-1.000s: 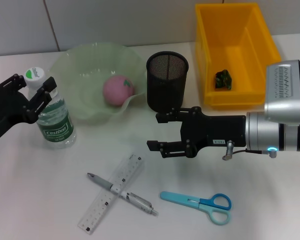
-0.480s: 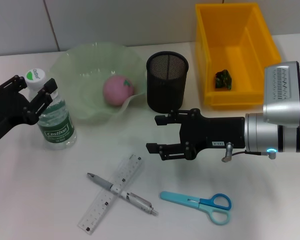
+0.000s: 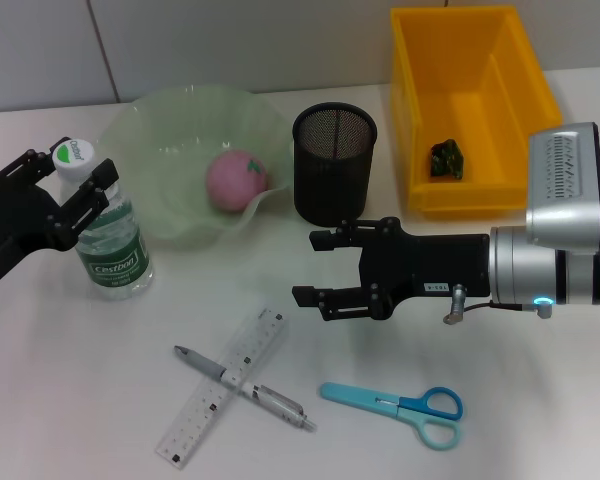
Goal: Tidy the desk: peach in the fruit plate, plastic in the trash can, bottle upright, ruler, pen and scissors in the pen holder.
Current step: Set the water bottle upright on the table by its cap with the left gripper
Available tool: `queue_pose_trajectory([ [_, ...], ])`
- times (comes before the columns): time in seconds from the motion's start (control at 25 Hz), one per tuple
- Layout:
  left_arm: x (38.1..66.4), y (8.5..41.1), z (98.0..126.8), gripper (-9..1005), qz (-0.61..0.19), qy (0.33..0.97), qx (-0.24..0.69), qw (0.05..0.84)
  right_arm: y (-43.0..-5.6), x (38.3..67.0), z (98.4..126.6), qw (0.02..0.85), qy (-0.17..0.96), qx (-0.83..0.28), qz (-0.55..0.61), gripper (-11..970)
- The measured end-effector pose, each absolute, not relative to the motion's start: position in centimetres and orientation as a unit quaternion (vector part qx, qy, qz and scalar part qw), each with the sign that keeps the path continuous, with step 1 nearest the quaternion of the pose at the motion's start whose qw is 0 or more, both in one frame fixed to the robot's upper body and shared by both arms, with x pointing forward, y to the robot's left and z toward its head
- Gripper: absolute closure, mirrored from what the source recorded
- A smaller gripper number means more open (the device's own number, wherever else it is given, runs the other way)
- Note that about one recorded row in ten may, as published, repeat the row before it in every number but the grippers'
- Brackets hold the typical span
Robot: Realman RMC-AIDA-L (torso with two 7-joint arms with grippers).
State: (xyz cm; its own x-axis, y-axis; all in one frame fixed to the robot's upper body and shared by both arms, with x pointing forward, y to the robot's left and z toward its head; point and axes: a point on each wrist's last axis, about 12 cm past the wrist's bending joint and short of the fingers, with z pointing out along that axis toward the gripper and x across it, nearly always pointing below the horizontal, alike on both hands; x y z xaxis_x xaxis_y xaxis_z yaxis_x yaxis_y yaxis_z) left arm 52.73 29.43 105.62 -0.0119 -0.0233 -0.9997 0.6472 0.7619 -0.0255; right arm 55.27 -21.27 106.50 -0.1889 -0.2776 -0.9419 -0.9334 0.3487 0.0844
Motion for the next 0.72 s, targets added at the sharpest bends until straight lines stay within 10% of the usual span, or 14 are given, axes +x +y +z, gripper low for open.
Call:
queue_pose_trajectory([
  [0.4,52.7,29.33,105.75,432,-0.257,0.66,0.238,0.664,-21.28,55.26,106.48,0.457,0.683,-0.443,0.359,200],
  [0.72,52.69,29.5,105.91,143,-0.262,0.661,0.233,0.663,-21.21,55.22,106.45,0.456,0.683,-0.443,0.36,200],
])
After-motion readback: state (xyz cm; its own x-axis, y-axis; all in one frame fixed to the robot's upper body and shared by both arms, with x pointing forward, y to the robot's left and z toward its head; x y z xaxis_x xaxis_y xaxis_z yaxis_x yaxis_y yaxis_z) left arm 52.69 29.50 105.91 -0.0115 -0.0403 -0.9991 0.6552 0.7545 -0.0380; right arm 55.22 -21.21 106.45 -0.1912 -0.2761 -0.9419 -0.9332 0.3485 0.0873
